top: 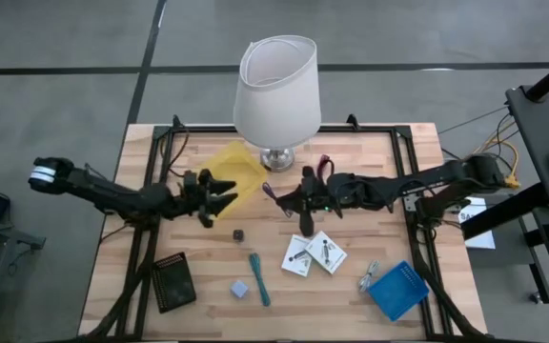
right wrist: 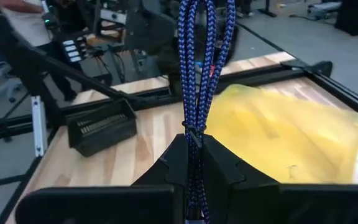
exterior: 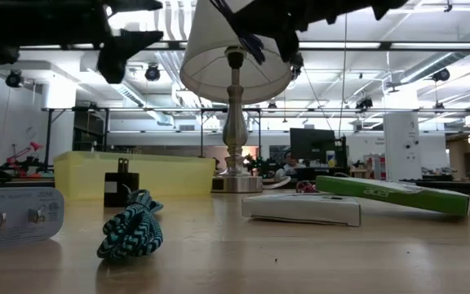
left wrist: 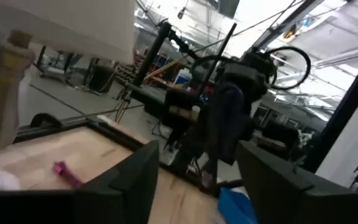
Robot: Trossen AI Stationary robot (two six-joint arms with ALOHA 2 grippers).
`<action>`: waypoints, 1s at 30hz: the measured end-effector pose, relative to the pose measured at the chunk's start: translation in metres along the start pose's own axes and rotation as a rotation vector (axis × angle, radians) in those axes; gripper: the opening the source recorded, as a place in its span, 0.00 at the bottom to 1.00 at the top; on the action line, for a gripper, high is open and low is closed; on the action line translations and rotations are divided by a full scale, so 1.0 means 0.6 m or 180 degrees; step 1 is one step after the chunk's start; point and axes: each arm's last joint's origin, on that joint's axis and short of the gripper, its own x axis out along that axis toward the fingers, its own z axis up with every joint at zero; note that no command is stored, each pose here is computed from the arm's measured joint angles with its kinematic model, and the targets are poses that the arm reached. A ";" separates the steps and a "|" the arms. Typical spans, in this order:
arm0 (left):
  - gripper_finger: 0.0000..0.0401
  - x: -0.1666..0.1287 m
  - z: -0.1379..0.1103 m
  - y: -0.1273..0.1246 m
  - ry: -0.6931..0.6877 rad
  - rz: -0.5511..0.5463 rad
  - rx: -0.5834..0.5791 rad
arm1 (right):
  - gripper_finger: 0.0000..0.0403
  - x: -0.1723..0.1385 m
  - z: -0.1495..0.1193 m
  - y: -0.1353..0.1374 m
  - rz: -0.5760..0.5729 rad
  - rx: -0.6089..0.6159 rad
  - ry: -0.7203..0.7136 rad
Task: Pick and place items into bin
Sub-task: Put the blue USB cable into the yellow bin
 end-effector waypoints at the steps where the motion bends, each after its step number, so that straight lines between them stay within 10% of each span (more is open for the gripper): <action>1: 0.55 0.007 -0.003 -0.001 0.0032 0.0019 0.0017 | 0.04 0.005 0.004 0.002 0.0026 -0.0023 -0.0013; 9: 0.67 0.061 -0.017 -0.026 0.0365 -0.0371 0.0070 | 0.04 0.030 0.025 0.010 0.0116 -0.0096 -0.0061; 30: 0.62 0.111 -0.002 -0.053 0.0267 -0.0465 0.0059 | 0.04 0.043 0.024 0.014 0.0236 -0.0086 0.0148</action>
